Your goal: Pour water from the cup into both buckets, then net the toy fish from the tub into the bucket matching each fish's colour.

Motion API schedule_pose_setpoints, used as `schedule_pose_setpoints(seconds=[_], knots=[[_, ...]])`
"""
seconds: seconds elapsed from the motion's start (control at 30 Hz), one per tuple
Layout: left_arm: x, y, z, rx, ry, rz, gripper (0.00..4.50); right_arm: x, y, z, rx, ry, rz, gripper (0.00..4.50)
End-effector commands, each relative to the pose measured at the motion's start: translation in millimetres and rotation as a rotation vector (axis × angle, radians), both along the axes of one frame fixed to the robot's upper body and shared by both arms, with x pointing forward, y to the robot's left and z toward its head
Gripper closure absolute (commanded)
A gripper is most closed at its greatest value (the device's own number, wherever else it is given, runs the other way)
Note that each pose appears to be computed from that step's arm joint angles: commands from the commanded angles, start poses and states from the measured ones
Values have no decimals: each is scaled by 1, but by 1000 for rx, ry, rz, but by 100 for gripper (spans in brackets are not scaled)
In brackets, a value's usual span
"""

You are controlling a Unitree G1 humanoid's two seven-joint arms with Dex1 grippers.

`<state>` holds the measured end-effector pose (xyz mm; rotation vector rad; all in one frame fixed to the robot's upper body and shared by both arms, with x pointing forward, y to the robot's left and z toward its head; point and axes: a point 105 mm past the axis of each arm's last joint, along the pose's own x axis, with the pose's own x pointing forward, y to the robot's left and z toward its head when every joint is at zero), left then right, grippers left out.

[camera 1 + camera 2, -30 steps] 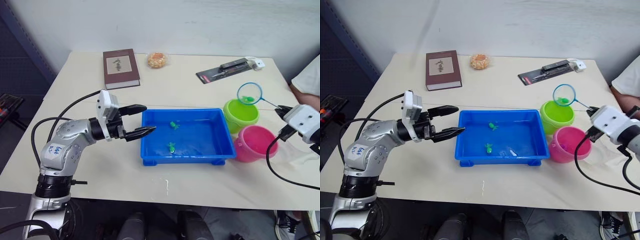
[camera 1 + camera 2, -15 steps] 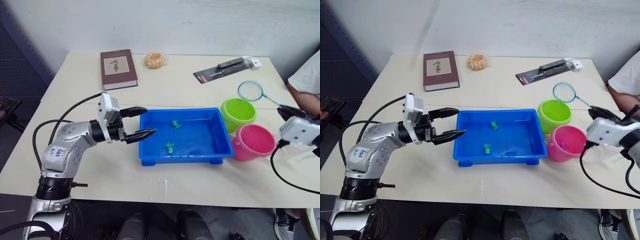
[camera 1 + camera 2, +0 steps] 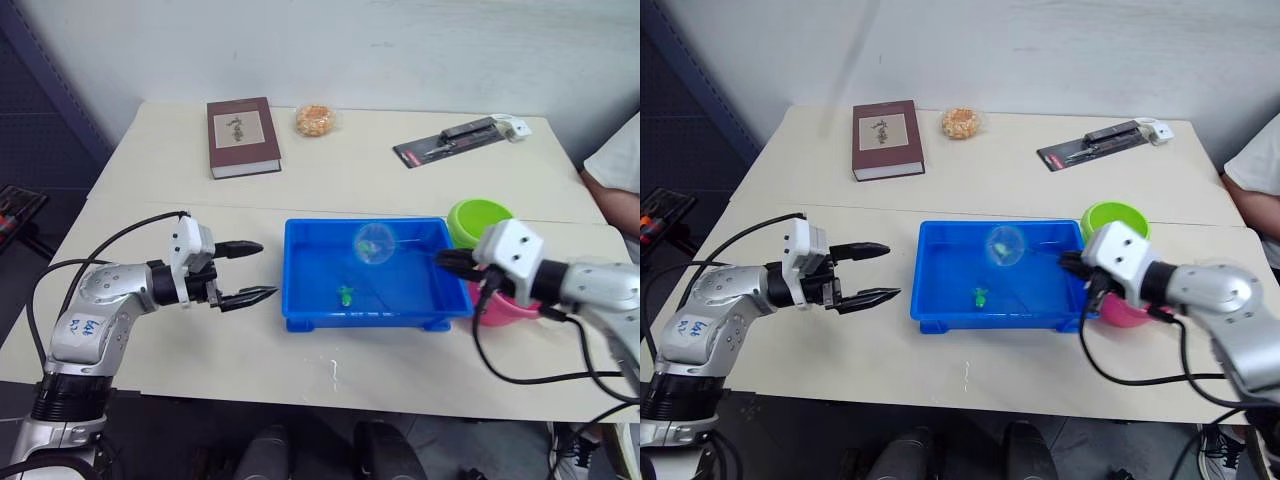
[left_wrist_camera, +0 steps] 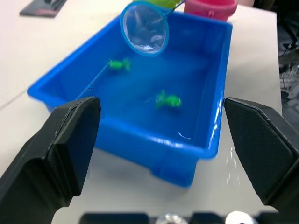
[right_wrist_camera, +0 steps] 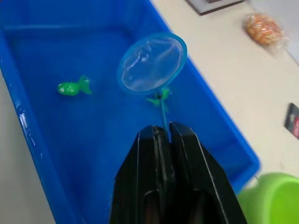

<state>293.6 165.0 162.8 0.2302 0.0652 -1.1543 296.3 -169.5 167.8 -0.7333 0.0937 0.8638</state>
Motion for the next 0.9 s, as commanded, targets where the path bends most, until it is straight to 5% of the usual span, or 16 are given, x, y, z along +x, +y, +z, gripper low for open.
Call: schedule_pose_setpoints(seconds=[0.03, 0.4, 0.63, 0.9], knots=[[-4, -1, 13, 5, -58, -14, 1, 7, 9, 6, -70, -107, 10, 450], [-10, -1, 13, 15, -33, -3, 1, 23, 19, -24, -259, -44, 74, 450], [-10, -2, 18, 7, -51, 10, 1, -2, 36, -16, -19, 299, 112, 450], [-11, -7, 21, -7, -59, 11, 1, 5, 26, -10, 248, 551, -48, 450]])
